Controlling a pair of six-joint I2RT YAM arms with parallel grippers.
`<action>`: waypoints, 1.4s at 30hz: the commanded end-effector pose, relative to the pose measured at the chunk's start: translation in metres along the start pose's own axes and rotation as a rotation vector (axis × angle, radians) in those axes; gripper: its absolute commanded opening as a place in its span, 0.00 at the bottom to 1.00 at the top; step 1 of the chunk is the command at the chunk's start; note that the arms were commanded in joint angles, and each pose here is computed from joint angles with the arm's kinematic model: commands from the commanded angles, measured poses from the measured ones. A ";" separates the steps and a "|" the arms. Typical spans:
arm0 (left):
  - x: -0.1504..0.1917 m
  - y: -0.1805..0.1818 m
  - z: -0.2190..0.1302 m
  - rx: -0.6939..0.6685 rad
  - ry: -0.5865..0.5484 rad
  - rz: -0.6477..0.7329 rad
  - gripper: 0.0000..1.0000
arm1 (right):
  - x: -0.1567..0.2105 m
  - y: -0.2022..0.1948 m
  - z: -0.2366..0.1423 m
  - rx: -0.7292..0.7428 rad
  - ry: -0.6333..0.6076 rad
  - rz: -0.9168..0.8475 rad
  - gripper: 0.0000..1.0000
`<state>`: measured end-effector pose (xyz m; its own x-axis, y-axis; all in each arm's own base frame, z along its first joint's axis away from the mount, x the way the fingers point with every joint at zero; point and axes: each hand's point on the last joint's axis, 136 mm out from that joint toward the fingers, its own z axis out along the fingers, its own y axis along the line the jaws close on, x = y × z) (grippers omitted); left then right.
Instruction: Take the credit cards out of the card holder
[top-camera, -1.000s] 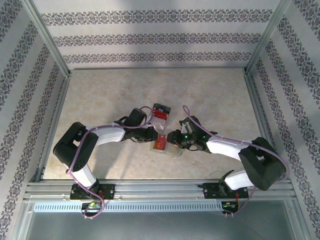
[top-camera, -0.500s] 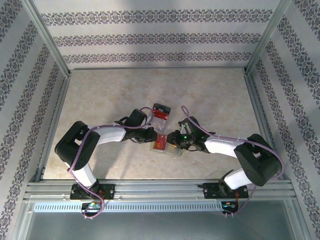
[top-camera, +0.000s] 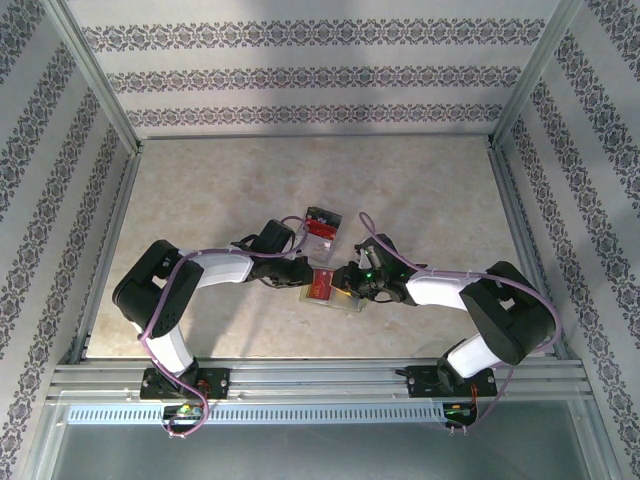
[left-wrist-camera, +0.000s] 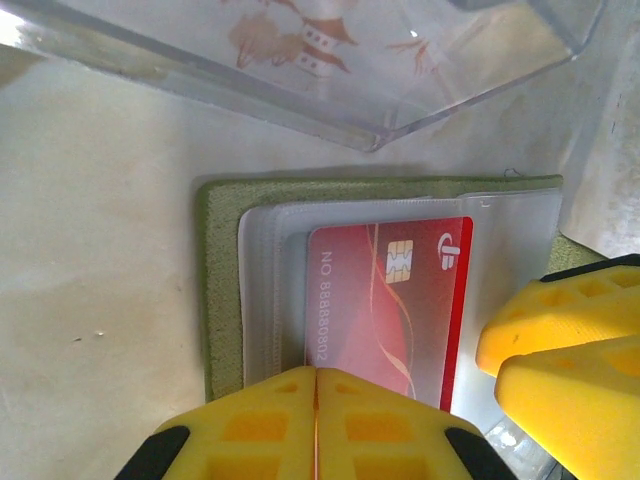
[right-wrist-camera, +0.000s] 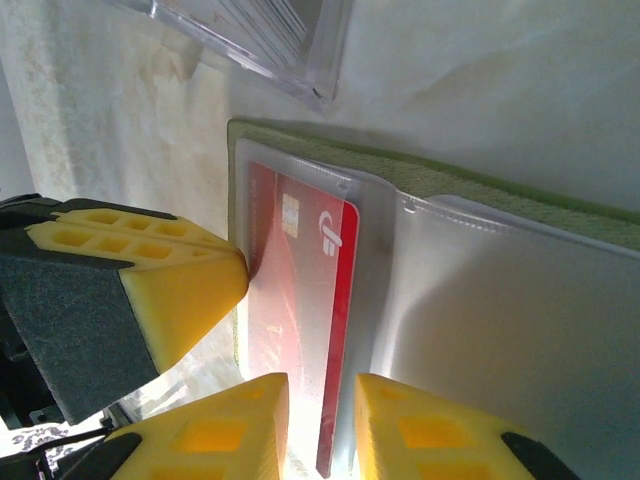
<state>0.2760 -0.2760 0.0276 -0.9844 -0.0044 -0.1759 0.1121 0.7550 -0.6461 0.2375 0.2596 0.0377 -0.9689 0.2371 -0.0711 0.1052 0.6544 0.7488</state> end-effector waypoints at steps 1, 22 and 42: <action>-0.003 0.009 0.002 -0.031 0.003 0.002 0.08 | 0.006 -0.001 0.005 -0.007 0.023 -0.003 0.24; 0.002 0.016 0.004 -0.054 0.017 -0.006 0.07 | 0.010 -0.008 0.013 -0.018 0.043 0.017 0.15; 0.005 0.026 0.005 -0.097 0.030 -0.013 0.07 | 0.011 -0.006 0.005 -0.040 0.019 0.013 0.04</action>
<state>0.2777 -0.2763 0.0268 -0.9838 -0.0006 -0.1794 0.1165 0.7584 -0.6413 0.2365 0.2645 0.0305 -0.9693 0.2388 -0.0582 0.1057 0.6186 0.7785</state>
